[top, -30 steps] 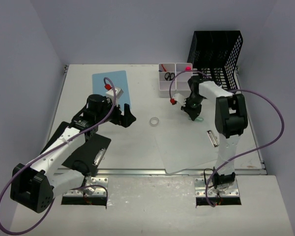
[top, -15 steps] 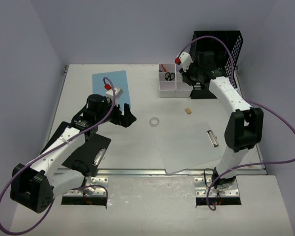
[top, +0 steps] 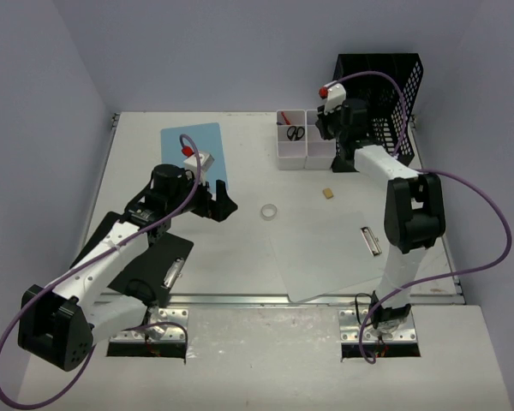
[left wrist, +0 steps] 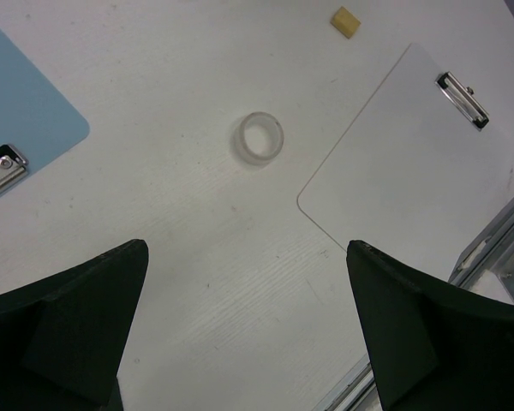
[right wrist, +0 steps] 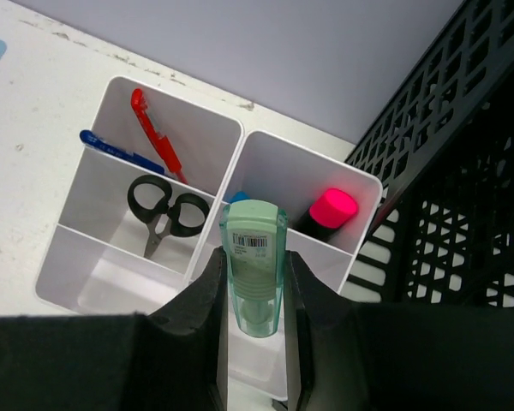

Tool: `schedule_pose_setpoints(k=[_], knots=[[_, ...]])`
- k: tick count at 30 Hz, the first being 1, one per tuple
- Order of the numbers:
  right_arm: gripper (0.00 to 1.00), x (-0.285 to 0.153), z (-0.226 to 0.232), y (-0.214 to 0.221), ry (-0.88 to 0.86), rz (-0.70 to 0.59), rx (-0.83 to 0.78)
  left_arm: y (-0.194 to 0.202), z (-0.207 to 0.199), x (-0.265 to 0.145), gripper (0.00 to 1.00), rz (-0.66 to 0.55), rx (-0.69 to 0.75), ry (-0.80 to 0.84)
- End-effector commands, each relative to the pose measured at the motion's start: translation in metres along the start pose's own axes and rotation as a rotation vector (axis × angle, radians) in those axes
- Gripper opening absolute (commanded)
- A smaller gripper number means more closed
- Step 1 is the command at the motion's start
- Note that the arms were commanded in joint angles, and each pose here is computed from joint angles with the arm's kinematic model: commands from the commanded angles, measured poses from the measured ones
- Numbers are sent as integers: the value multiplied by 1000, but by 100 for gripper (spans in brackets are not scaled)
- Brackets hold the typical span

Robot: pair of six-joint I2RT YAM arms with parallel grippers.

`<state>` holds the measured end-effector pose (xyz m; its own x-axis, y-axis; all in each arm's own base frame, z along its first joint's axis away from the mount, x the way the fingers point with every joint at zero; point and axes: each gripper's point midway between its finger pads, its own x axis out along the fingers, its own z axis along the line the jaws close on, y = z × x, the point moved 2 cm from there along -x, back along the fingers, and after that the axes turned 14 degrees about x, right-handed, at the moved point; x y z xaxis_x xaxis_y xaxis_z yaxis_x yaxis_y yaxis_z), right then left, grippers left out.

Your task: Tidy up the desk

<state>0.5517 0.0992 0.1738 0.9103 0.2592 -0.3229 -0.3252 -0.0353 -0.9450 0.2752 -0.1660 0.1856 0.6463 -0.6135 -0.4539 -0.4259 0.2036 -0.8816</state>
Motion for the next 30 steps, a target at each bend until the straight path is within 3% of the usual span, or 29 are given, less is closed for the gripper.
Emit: schedule_pose_setpoints(k=[1,17,18,22,23,26,30], knots=[[1,2,4,-39,-20,-204,43,-22,5,-2,99,-65,21,-16],[2,30,4,-8,-46,-209,53,-16,9,1,100,-41,24,-35],[5,32,4,-6,-46,-203,53,-16,9,1,100,-41,24,-35],[31,33,7,-5,-56,-191,85,-13,11,3,100,-33,27,-37],[45,32,7,-8,-57,-192,93,-13,12,3,100,-34,35,-41],[62,26,11,-13,-71,-183,101,-11,14,7,100,-28,45,-44],[68,14,13,-22,-81,-173,104,-12,14,11,100,-34,59,-32]])
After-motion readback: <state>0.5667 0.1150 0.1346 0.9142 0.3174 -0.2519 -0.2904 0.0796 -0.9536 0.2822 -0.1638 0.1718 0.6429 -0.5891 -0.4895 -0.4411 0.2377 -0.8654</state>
